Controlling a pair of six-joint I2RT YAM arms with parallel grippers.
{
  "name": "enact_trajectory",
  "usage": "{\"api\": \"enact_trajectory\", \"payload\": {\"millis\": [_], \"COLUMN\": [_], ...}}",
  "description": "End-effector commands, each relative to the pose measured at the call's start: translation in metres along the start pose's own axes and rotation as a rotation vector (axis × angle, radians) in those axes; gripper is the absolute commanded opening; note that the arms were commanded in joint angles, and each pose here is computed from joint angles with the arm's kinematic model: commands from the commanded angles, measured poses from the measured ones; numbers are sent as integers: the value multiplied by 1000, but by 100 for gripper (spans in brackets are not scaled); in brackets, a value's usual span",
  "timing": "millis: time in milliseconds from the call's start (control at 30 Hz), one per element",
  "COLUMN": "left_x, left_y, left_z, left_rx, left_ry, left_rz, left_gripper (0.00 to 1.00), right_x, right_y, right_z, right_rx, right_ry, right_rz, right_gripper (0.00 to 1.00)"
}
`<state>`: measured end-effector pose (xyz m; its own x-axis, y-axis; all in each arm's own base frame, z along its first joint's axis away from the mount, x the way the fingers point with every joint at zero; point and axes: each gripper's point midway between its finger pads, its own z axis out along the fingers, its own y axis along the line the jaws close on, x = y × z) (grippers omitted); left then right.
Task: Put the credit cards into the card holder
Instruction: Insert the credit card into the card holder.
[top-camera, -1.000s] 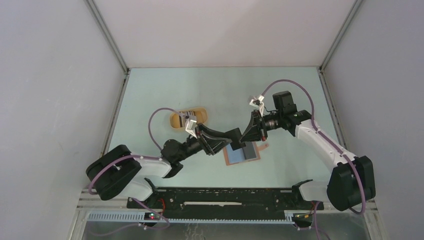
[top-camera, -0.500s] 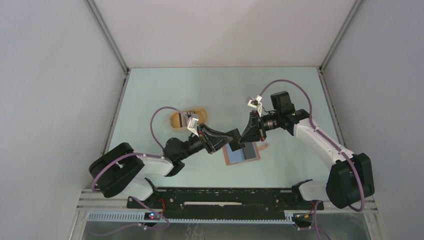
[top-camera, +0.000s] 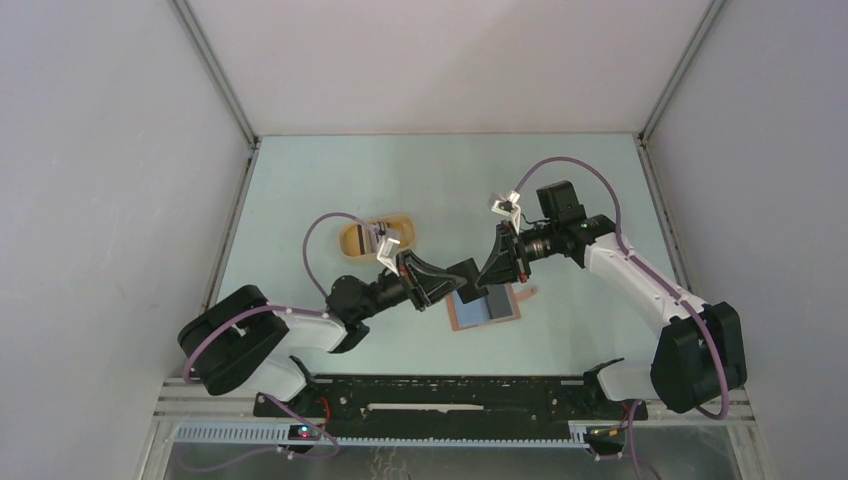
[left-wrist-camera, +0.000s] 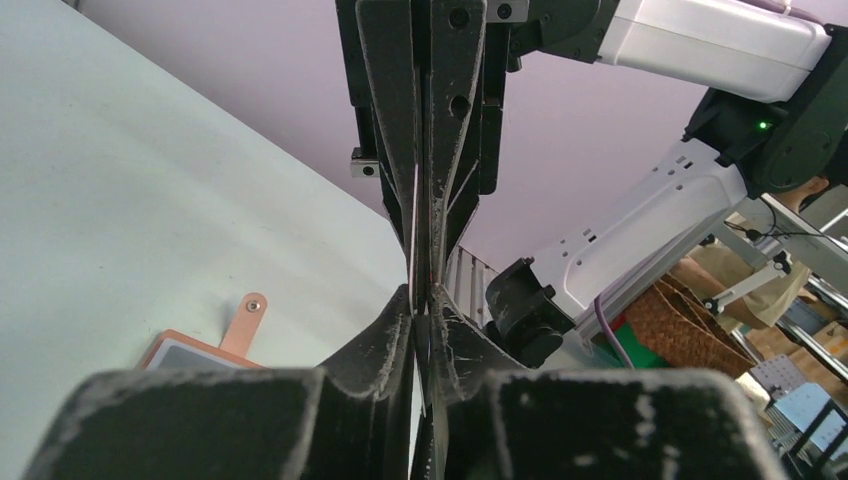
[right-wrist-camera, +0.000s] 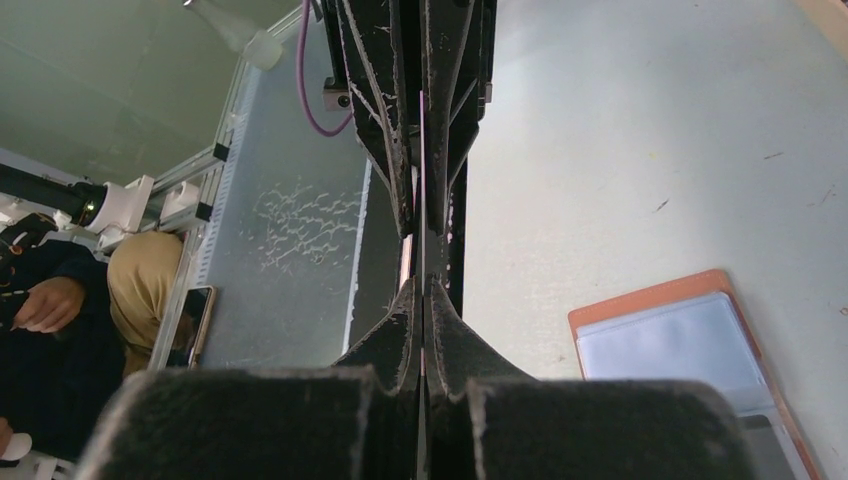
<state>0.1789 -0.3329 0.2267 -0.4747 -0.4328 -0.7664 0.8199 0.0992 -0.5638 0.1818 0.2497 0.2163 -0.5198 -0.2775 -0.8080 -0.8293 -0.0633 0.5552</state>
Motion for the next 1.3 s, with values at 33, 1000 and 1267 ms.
{"api": "enact_trajectory", "payload": {"millis": [33, 1000, 1267], "left_x": [-20, -7, 19], "left_y": [-23, 7, 37], "left_z": [11, -12, -22], "left_rx": [108, 57, -71], "left_ry": [-38, 65, 98], "left_rz": [39, -105, -242], "left_gripper": [13, 0, 0], "right_x": [-8, 0, 11], "right_y": [2, -11, -49], "right_z": [2, -3, -36], "right_rx": [-7, 111, 355], "right_ry": [10, 106, 188], "right_rz": [-55, -147, -181], "right_gripper": [0, 64, 66]}}
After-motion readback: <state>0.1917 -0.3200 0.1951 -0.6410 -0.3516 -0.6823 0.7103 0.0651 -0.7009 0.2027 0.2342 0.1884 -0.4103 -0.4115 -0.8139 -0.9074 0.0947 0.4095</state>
